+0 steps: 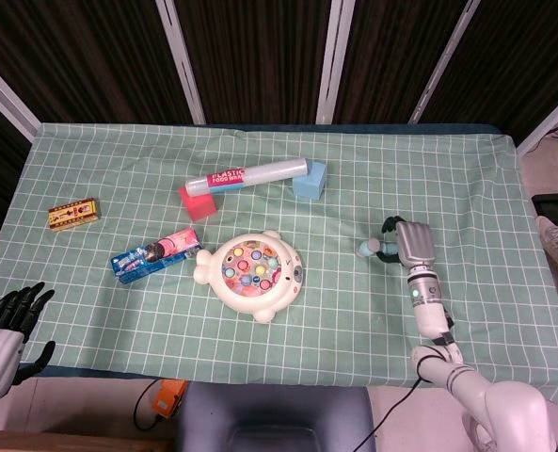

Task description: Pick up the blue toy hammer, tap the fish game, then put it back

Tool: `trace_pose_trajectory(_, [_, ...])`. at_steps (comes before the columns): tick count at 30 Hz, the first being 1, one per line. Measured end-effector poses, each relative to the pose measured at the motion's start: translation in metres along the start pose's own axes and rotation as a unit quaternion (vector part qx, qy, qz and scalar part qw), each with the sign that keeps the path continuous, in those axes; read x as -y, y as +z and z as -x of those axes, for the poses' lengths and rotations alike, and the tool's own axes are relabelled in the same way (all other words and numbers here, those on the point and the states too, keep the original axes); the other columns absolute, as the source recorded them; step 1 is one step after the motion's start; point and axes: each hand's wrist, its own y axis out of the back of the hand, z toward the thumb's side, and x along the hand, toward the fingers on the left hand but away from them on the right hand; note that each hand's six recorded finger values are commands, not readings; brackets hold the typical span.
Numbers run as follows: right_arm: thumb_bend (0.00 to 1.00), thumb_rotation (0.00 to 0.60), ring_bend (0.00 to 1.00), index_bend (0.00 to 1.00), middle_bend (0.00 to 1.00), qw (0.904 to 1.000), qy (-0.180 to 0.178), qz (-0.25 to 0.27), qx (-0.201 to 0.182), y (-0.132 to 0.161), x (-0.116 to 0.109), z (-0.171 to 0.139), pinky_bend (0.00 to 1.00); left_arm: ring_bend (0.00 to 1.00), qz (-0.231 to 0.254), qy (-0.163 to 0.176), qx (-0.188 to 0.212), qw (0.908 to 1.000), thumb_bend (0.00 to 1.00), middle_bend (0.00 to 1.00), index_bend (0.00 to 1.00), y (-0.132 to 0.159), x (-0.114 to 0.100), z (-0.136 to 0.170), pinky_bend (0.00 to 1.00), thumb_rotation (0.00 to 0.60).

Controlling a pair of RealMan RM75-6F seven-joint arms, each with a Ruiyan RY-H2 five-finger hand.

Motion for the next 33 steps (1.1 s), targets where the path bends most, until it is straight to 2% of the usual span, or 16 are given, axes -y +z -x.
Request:
trace_pose_trajectory(26, [0.3, 0.6, 0.64, 0.58, 0.54, 1.0, -0.004, -0.004, -0.005, -0.005, -0.003, -0.005, 0.65, 0.0, 0.0, 0.002, 0.002, 1.0, 0.41, 0.02, 0.0, 0.001, -0.001, 0.001, 0.09, 0.6])
trace_pose_trajectory(33, [0.3, 0.6, 0.64, 0.58, 0.54, 0.9997, -0.018, -0.002, -0.017, -0.005, -0.01, -0.011, 0.65, 0.0, 0.0, 0.003, 0.003, 1.0, 0.41, 0.02, 0.0, 0.001, -0.001, 0.002, 0.09, 0.6])
